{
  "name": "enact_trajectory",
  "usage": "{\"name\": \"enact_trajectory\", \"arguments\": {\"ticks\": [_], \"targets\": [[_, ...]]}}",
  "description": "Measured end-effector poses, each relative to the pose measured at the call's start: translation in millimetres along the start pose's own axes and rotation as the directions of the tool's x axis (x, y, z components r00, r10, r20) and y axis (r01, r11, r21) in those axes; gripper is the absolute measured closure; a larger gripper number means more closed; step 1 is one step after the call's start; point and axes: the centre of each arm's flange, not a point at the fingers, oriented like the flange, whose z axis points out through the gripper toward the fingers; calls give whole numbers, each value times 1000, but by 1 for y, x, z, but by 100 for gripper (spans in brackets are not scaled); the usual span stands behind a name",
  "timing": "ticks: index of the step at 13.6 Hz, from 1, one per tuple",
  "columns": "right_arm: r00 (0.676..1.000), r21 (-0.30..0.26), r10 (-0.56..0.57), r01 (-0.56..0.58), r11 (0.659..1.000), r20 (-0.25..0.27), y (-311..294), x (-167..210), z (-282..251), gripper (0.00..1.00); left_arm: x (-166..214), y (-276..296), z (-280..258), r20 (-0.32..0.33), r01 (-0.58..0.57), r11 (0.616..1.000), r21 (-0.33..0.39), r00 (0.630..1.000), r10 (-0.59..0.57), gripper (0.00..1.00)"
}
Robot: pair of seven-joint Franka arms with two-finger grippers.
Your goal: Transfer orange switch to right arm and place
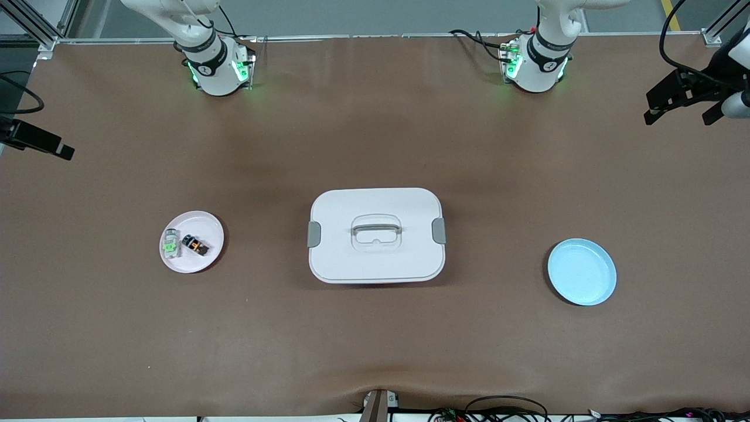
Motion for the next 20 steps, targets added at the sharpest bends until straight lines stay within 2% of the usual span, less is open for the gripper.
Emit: {"name": "enact_trajectory", "arguments": {"ticks": [6, 20], "targets": [[1000, -6, -23, 23, 1000, 6, -16, -1, 11, 0, 0, 0, 0, 0, 0, 1000, 0, 1000, 0, 0], [1000, 10, -9, 9, 1000, -13, -6, -17, 32, 0, 0, 0, 0, 1, 0, 1000, 0, 1000, 0, 0]]}}
